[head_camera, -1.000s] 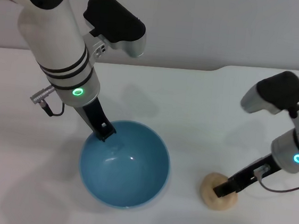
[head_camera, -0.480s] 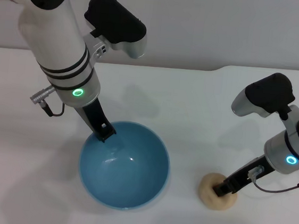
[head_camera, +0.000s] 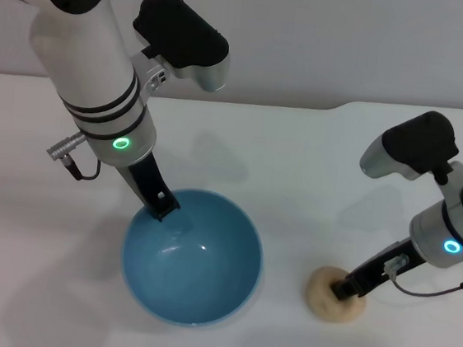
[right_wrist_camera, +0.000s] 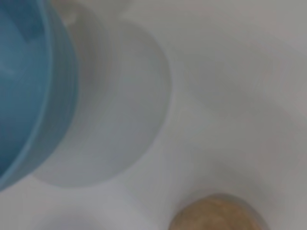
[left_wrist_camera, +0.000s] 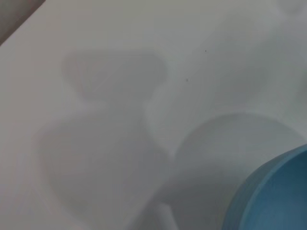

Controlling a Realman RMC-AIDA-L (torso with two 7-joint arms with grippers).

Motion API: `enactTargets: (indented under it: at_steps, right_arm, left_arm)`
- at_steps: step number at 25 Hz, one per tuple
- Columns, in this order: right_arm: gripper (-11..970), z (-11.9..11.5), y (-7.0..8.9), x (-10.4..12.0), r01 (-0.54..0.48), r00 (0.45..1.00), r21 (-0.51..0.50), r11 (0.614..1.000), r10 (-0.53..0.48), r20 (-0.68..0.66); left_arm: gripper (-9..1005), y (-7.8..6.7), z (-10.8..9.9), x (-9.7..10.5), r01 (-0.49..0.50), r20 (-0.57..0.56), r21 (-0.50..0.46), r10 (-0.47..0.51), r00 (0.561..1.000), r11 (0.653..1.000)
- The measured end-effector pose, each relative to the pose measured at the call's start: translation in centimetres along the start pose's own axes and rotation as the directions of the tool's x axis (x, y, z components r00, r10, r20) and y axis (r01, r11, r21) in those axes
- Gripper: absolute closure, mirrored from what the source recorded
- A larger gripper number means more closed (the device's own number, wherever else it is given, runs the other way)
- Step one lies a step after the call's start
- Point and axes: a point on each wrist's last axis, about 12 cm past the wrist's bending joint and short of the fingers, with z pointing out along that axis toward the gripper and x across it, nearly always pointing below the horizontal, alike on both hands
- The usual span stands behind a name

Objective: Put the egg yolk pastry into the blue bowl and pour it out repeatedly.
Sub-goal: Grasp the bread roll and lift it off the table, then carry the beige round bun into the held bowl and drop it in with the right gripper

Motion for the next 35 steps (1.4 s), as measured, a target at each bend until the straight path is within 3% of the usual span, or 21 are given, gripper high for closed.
enactTargets:
  at_steps: [7, 16, 21, 25, 30, 35]
  right_arm:
    - [776, -1.7, 0.7, -0.5, 0.102, 0.995, -0.063, 0.993, -0.103, -0.010]
    - [833, -4.6, 1.6, -1.6, 0.218, 0.974, -0.170, 0.961, -0.204, 0.098]
    - [850, -7.9, 3.6, -3.1, 0.390, 0.907, -0.261, 0.883, -0.321, 0.272]
    - [873, -10.0, 5.1, -4.5, 0.507, 0.832, -0.252, 0.824, -0.392, 0.392]
    - [912, -9.1, 5.8, -6.0, 0.530, 0.812, -0.221, 0.819, -0.415, 0.411]
    - [946, -7.9, 5.8, -6.0, 0.514, 0.829, -0.226, 0.828, -0.411, 0.380]
  left_arm:
    - [998, 0.0, -0.1, 0.0, -0.012, -0.006, 0.001, 0.012, 1.000, 1.000]
    - [997, -0.4, 0.0, -0.2, -0.030, -0.013, -0.002, 0.030, 0.999, 1.000]
    - [997, -0.5, -0.1, -0.5, -0.039, -0.014, -0.004, 0.039, 0.999, 0.999]
    - [997, -1.0, -0.2, -0.8, -0.055, -0.020, -0.007, 0.054, 0.998, 0.998]
    - [998, -2.7, -1.1, -1.8, -0.095, 0.024, 0.055, 0.094, 0.995, 0.994]
    - [998, -3.2, -1.5, -2.1, -0.112, 0.042, 0.067, 0.109, 0.993, 0.991]
